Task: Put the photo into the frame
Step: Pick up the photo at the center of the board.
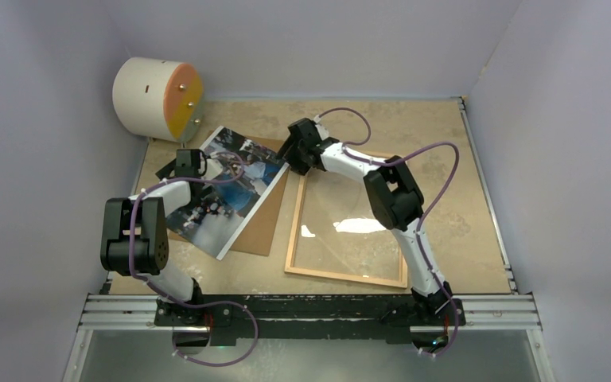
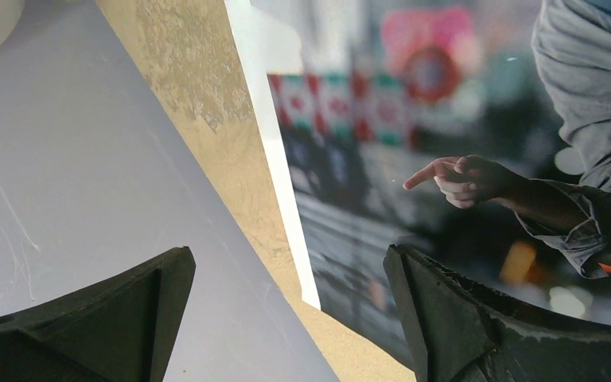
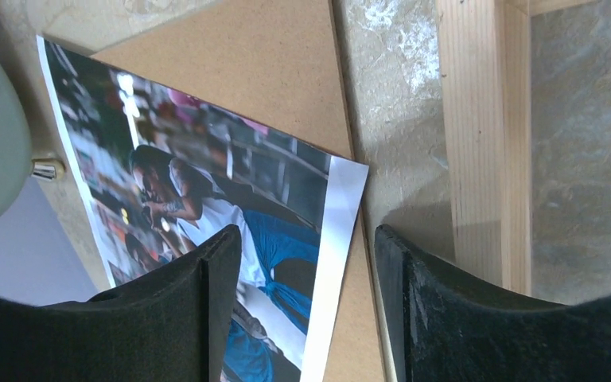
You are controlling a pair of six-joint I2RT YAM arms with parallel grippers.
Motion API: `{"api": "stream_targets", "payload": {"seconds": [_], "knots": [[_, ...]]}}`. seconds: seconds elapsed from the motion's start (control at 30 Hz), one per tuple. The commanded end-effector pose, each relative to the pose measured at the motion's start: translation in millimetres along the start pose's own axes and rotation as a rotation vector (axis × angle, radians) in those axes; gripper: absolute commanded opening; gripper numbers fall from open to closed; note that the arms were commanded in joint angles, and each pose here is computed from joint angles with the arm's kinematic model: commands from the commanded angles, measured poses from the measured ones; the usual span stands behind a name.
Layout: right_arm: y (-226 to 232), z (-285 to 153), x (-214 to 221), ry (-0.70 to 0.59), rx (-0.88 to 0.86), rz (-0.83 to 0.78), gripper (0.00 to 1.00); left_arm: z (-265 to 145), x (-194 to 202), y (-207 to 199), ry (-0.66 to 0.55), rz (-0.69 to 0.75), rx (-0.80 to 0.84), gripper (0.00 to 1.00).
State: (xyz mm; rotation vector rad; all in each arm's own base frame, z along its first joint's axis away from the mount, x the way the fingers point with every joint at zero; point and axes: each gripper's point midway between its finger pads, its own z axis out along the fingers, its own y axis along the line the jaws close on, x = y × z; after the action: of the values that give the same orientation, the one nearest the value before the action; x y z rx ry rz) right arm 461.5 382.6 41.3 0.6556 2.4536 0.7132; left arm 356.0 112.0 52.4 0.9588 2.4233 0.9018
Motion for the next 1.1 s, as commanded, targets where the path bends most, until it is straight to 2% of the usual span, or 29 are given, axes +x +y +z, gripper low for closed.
{"api": "stream_targets", "payload": {"seconds": [0.0,0.13,0.43,1.07], "knots": [[-12.7,11.0,-6.2,-0.048,0.058,0.010,0.64,4.7,2.3,-28.3,-0.009,0.027,0.088,1.00],[-8.6,9.3,-12.0,-0.077,0.040,0.013,0.62,4.7,2.7,-29.6,-0.009,0.036,0.089,1.00],[39.6,-15.3,-36.3,-0.197,-0.202,-0.008,0.58,6.7,6.0,-37.3,-0.001,0.061,0.095,1.00],[73.0,-36.8,-37.6,-0.237,-0.315,-0.090,0.54,6.6,4.5,-49.4,0.000,0.116,0.097,1.00]]}}
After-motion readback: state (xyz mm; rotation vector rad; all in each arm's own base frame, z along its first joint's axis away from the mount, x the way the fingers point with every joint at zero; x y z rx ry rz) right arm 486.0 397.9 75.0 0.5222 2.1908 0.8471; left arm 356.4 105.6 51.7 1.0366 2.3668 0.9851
